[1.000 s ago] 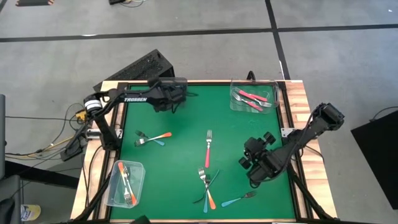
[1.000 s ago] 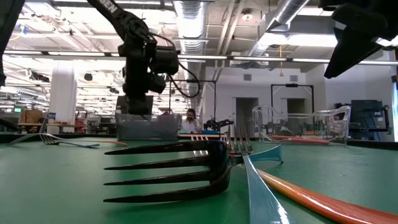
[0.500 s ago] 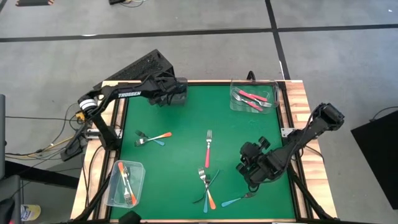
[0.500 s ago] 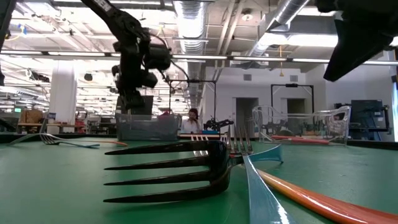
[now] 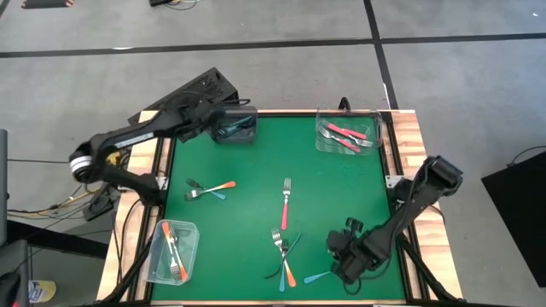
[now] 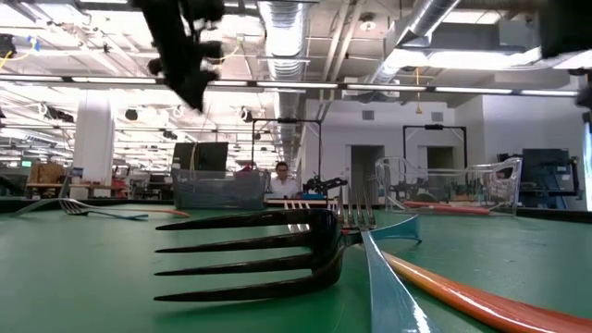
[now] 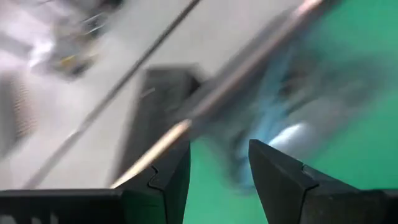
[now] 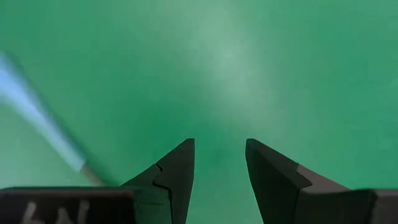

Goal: Sort silverware by color (type)
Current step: Put the blue fork into the black bin

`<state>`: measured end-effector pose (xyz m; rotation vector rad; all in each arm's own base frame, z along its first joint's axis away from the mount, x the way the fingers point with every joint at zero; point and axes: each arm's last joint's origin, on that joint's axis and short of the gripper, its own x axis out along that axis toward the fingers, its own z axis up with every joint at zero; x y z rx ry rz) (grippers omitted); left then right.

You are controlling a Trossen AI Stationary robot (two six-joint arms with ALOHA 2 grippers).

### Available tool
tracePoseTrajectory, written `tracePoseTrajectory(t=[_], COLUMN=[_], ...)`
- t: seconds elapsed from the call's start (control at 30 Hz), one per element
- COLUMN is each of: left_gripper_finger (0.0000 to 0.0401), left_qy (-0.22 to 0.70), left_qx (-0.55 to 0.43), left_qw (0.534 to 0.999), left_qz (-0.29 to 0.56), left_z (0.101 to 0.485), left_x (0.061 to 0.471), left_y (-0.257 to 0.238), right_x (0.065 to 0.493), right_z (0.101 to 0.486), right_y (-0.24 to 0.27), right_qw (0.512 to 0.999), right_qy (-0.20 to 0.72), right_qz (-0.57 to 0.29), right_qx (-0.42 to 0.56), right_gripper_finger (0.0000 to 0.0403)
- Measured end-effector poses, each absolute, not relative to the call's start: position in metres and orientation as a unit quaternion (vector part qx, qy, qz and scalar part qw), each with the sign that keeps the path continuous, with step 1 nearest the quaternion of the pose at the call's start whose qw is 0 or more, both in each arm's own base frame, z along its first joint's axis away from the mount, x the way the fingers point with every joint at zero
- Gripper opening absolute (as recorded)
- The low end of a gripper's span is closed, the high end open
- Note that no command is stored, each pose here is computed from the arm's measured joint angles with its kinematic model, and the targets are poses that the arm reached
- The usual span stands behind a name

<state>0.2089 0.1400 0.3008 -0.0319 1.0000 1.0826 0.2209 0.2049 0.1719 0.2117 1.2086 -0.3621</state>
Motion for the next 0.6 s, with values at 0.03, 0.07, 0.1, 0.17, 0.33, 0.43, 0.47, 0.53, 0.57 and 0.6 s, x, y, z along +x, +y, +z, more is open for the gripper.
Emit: tracePoseTrajectory(t=[0.03, 0.07, 0.1, 0.17, 0.33, 0.43, 0.47, 0.53, 0.57, 0.6], left_gripper_finger=[0.0154, 0.0154, 0.0154, 0.0153, 0.0153, 0.0153, 0.0153, 0.0153, 0.0153, 0.0153], left_qy=[0.433, 0.406, 0.384, 0.335, 0.252, 0.247, 0.247, 0.245, 0.247, 0.247], left_qx=[-0.023, -0.026, -0.024, -0.018, -0.015, -0.018, -0.02, -0.025, -0.026, -0.025], left_qw=[0.77, 0.799, 0.825, 0.866, 0.92, 0.931, 0.932, 0.932, 0.932, 0.931], left_qz=[0.469, 0.442, 0.415, 0.37, 0.299, 0.268, 0.265, 0.264, 0.265, 0.267], left_z=[0.306, 0.31, 0.311, 0.311, 0.301, 0.29, 0.288, 0.284, 0.282, 0.28], left_x=[0.212, 0.215, 0.218, 0.225, 0.236, 0.24, 0.241, 0.242, 0.241, 0.241], left_y=[0.131, 0.121, 0.111, 0.091, 0.05, 0.032, 0.028, 0.021, 0.018, 0.015], right_x=[0.22, 0.219, 0.22, 0.22, 0.221, 0.219, 0.219, 0.217, 0.216, 0.215], right_z=[0.168, 0.163, 0.159, 0.15, 0.139, 0.142, 0.143, 0.149, 0.154, 0.16], right_y=[0.21, 0.215, 0.218, 0.224, 0.233, 0.234, 0.234, 0.232, 0.232, 0.231], right_qw=[0.801, 0.799, 0.797, 0.791, 0.786, 0.787, 0.787, 0.784, 0.786, 0.789], right_qy=[0.569, 0.574, 0.579, 0.592, 0.602, 0.603, 0.603, 0.607, 0.603, 0.599], right_qz=[-0.159, -0.149, -0.14, -0.127, -0.104, -0.096, -0.094, -0.087, -0.083, -0.078], right_qx=[0.099, 0.099, 0.098, 0.093, 0.092, 0.092, 0.095, 0.101, 0.105, 0.111], right_gripper_finger=[0.017, 0.017, 0.017, 0.017, 0.017, 0.017, 0.017, 0.017, 0.017, 0.017])
